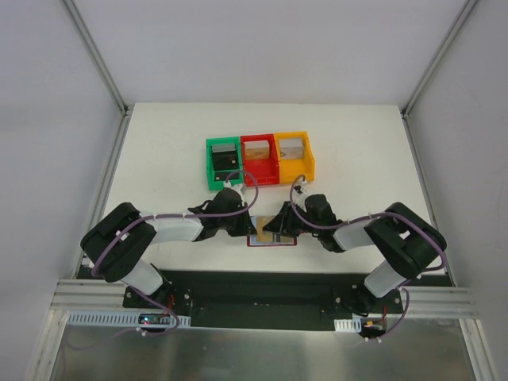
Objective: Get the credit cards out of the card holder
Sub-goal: Remove the credit card from the card holder.
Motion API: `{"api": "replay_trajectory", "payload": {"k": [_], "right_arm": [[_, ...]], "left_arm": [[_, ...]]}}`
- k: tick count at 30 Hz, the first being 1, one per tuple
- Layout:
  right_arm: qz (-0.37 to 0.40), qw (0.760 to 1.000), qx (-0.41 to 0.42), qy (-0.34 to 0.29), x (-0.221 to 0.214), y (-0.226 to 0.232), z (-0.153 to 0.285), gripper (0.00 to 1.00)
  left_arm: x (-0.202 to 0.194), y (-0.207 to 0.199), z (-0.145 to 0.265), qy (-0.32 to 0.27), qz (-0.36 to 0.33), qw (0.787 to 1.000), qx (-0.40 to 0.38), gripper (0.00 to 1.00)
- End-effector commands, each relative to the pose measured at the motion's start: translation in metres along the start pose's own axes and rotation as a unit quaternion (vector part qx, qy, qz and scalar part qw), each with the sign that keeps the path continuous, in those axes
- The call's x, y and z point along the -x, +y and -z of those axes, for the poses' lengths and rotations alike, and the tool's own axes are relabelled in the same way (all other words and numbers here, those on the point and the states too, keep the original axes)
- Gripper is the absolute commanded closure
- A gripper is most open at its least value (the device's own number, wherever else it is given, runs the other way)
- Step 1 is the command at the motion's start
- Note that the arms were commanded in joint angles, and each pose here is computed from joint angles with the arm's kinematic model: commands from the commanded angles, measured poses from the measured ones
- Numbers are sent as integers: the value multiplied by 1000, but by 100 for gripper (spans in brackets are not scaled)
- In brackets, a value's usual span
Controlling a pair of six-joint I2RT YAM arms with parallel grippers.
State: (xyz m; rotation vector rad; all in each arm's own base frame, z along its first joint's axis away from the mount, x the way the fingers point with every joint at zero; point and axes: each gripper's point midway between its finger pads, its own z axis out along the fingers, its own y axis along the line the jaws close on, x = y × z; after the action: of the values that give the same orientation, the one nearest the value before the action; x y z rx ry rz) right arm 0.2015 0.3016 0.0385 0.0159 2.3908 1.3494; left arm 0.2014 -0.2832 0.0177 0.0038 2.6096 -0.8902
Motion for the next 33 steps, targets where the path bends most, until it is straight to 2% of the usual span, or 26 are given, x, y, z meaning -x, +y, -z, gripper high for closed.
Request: {"api": "replay_trajectory", "payload": {"k": [1,18,33], "right_arm": [[18,996,85,0,9,45,3,63],[8,996,92,-14,16,42,13,82],[5,995,96,-21,19,42,18,78]], "left_arm": [[-9,31,-3,6,-3,998,56,98],[-13,37,-2,8,-1,998,65,98],[-14,42,-1,7,0,997,72,98]]}}
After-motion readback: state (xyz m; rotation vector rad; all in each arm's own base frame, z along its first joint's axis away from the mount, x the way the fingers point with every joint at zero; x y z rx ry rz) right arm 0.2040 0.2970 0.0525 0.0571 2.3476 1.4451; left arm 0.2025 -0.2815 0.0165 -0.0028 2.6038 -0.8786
